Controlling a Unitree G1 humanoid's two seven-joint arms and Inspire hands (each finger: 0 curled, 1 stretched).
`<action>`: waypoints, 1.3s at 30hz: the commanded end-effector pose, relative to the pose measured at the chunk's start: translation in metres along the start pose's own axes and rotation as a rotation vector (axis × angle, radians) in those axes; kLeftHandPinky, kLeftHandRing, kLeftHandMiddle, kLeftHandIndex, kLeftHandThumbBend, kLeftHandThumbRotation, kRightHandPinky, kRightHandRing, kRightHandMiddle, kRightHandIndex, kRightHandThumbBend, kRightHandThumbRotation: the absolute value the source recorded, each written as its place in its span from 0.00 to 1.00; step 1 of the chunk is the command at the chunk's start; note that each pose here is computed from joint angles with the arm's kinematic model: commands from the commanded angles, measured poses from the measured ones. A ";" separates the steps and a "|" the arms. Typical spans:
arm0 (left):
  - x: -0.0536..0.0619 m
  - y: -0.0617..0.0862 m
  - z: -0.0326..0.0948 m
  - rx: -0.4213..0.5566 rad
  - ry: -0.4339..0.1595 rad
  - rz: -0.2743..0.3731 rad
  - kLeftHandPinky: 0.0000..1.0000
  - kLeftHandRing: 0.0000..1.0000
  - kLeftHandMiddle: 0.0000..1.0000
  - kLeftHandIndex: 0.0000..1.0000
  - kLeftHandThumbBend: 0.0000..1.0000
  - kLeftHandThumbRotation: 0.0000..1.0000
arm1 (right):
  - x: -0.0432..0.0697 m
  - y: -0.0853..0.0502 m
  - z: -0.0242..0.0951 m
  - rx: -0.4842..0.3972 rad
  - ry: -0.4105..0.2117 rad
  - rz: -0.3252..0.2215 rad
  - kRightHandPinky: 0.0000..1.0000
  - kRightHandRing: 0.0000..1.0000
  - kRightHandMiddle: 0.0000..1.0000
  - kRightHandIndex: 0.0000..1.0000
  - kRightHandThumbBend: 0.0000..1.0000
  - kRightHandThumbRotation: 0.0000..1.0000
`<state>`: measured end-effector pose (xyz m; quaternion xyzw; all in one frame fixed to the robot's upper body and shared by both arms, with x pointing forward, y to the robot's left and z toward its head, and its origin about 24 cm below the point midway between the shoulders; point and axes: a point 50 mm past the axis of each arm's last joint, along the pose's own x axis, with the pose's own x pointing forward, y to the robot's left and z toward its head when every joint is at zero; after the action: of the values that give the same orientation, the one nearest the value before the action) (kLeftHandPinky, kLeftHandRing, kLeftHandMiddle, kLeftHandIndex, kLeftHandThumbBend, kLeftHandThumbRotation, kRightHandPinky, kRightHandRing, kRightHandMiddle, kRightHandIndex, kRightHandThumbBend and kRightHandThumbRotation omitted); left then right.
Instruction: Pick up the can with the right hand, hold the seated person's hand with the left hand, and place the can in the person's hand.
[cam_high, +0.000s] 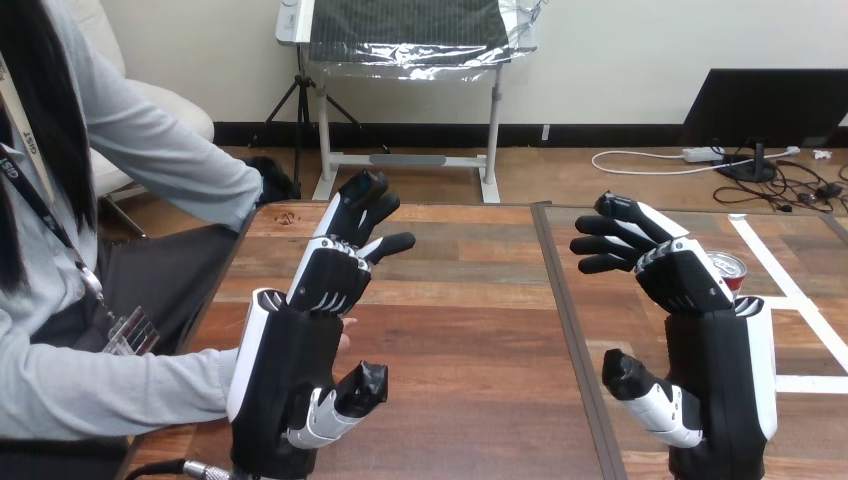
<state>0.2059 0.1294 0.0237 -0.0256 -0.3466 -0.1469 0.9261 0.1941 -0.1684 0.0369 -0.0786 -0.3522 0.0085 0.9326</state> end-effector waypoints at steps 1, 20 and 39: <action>0.017 0.002 0.001 0.012 -0.058 -0.025 0.81 0.93 0.95 0.95 0.84 0.77 | 0.020 -0.001 0.002 -0.002 -0.076 -0.013 0.61 0.67 0.73 0.78 0.90 0.77; 0.018 0.002 0.000 0.017 -0.060 -0.022 0.84 0.93 0.95 0.95 0.84 0.78 | 0.032 -0.020 0.001 -0.077 -0.125 -0.053 0.66 0.70 0.74 0.78 0.88 0.72; 0.020 0.002 -0.001 0.011 -0.065 -0.024 0.83 0.93 0.95 0.95 0.86 0.78 | 0.056 -0.073 0.001 -0.279 -0.137 -0.183 0.70 0.75 0.78 0.78 0.97 0.75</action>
<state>0.2082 0.1286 0.0238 -0.0257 -0.3477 -0.1479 0.9255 0.2173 -0.2207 0.0622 -0.1563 -0.3842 -0.0901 0.9055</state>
